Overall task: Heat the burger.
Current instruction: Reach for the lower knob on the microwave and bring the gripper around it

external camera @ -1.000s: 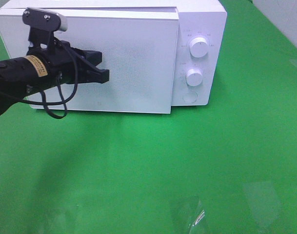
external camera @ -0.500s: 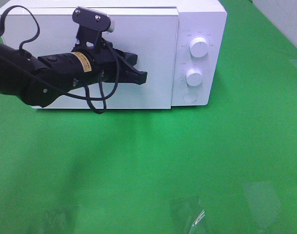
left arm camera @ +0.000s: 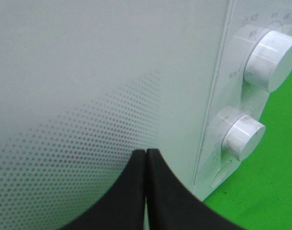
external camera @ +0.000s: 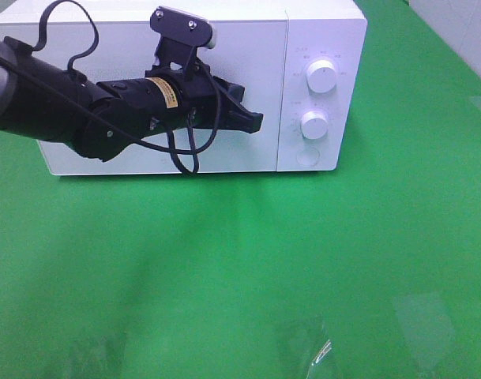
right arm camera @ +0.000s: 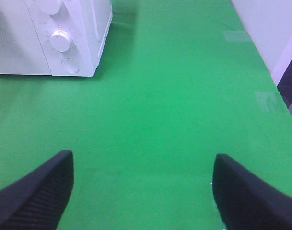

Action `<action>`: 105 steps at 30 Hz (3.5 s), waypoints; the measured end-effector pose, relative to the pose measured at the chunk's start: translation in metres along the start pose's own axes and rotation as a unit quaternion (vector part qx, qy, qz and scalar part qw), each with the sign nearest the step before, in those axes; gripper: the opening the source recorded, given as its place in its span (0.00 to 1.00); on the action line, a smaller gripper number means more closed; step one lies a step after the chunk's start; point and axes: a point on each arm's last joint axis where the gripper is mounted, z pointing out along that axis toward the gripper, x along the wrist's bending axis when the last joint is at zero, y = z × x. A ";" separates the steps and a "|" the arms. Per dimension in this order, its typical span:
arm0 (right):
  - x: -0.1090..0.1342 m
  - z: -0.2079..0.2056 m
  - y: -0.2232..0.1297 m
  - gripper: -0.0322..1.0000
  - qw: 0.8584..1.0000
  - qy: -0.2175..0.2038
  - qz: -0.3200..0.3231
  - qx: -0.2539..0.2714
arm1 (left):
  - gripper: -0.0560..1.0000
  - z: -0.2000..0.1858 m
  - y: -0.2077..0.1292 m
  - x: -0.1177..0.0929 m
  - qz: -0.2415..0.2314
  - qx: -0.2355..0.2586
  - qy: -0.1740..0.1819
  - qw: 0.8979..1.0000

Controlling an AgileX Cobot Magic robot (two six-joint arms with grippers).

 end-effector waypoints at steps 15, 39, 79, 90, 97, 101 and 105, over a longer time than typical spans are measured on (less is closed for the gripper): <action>0.000 0.000 0.000 0.76 1.000 0.000 0.000 0.000 | 0.05 -0.018 0.020 -0.025 -0.023 0.077 -0.005 0.997; 0.000 0.000 0.000 0.76 1.000 0.000 0.000 0.000 | 0.98 -0.103 0.031 -0.040 -0.040 0.387 0.004 0.921; 0.000 0.000 0.000 0.76 1.000 0.000 0.000 0.000 | 0.99 -0.269 0.066 0.133 -0.237 0.433 0.162 0.854; 0.000 0.000 0.000 0.76 1.000 0.000 0.000 0.000 | 0.99 -0.325 0.052 0.098 -0.236 0.401 0.185 0.866; 0.000 0.000 0.000 0.76 1.000 0.000 0.000 0.000 | 0.99 -0.351 0.025 0.069 -0.217 0.355 0.206 0.886; 0.000 0.000 0.000 0.76 1.000 0.000 0.000 0.000 | 0.99 -0.363 0.006 0.054 -0.208 0.335 0.217 0.893; 0.000 0.000 0.000 0.76 1.000 0.000 0.000 0.000 | 0.99 -0.377 -0.017 0.037 -0.191 0.303 0.233 0.904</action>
